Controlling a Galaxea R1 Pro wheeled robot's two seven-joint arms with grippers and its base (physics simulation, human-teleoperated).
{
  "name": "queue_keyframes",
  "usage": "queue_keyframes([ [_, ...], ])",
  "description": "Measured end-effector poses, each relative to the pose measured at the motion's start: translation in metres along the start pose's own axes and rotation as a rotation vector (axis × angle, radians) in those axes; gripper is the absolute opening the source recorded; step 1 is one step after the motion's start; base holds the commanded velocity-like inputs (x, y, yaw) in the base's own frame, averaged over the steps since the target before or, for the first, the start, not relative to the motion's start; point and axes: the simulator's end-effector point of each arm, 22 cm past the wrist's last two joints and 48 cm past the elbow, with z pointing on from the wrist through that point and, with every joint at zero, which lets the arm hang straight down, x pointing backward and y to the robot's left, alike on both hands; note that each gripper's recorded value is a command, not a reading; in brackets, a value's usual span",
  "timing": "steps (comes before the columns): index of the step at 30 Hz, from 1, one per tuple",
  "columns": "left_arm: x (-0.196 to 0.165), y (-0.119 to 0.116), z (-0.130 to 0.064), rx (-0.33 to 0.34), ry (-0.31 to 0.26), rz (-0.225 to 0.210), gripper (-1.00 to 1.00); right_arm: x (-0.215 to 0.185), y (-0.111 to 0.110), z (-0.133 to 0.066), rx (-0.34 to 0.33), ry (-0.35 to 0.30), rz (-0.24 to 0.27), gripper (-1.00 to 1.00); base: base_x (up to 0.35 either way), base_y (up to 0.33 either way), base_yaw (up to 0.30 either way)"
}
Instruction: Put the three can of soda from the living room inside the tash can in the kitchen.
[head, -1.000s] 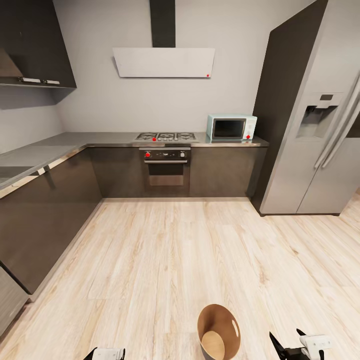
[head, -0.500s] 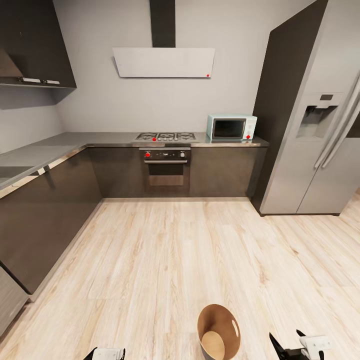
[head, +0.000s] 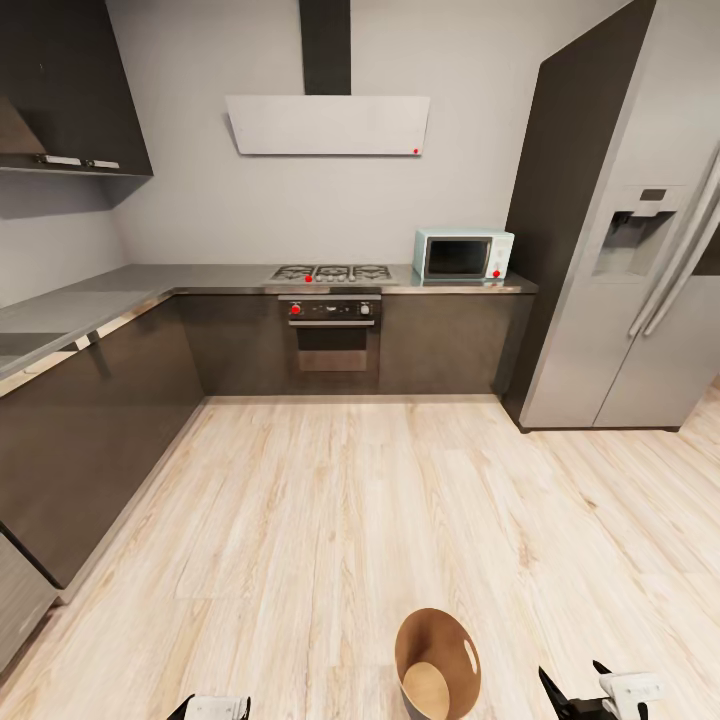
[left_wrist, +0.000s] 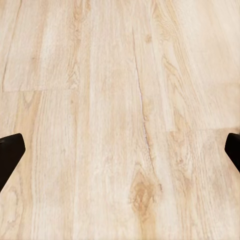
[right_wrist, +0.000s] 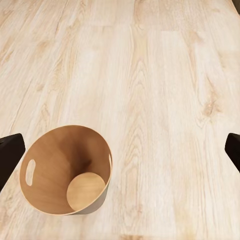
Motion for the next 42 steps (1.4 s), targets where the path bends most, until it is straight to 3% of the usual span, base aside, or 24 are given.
queue_keyframes([
  [42,0.0001,0.0000,0.0000,0.000,0.001,0.000,1.00,0.0007,0.0019,0.0004,-0.006,0.003,-0.002,1.00,0.066,0.029,0.000],
])
